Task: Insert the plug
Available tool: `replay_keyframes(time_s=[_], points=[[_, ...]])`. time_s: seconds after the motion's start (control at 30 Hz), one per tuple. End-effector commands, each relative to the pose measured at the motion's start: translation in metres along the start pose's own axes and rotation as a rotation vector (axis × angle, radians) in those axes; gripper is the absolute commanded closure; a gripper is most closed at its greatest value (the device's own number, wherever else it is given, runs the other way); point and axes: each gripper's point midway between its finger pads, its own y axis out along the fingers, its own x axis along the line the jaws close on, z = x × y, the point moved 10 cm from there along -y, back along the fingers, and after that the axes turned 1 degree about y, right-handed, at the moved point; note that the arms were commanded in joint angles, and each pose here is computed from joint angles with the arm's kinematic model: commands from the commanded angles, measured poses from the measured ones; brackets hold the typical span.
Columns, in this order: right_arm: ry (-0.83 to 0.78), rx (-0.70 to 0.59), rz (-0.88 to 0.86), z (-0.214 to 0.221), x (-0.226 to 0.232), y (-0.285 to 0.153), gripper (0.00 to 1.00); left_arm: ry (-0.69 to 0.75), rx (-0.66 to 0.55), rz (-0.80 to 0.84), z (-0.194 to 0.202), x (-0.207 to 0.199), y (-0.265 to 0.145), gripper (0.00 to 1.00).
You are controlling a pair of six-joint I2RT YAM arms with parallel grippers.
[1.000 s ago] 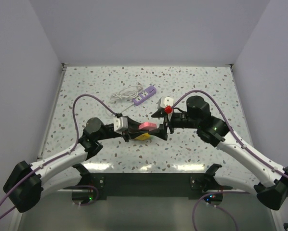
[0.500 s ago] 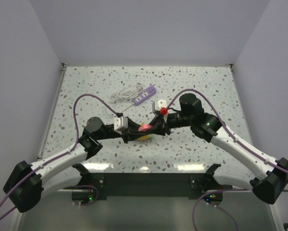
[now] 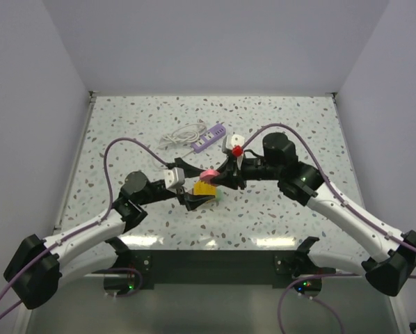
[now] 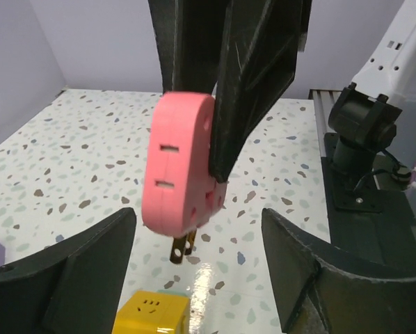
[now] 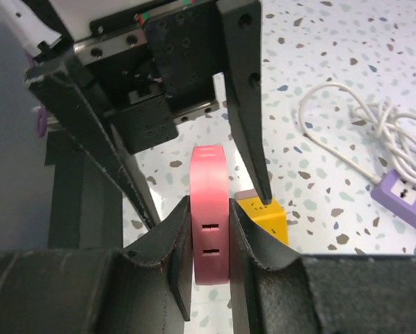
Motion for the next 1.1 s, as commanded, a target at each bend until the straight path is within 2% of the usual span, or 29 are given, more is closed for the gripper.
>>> replay_keyframes(time_s=[0.0, 0.2, 0.37, 0.63, 0.73, 0.93, 1.07], points=[[-0.009, -0.083, 0.139, -0.039, -0.004, -0.015, 1.0, 0.054, -0.038, -0.069, -0.004, 0.003, -0.004, 0.19], [0.097, -0.117, 0.228, -0.043, -0.012, -0.022, 1.0, 0.05, -0.008, -0.131, 0.007, 0.007, -0.006, 0.13], [0.286, -0.133, 0.349, -0.036, -0.03, -0.041, 1.0, 0.024, -0.001, -0.353, 0.023, 0.017, -0.018, 0.1], [0.54, -0.133, 0.571, -0.014, -0.042, -0.042, 1.0, 0.0, -0.007, -0.513, 0.028, 0.02, -0.031, 0.08], [0.618, -0.093, 0.644, 0.0, -0.042, -0.042, 1.0, -0.016, 0.0, -0.583, 0.035, 0.02, -0.039, 0.08], [0.716, -0.027, 0.754, 0.03, -0.044, -0.042, 1.0, 0.007, -0.08, -0.574, 0.029, 0.008, -0.054, 0.08], [0.788, 0.036, 0.689, 0.045, -0.048, -0.029, 1.0, 0.026, -0.082, -0.486, 0.04, -0.002, -0.056, 0.07]])
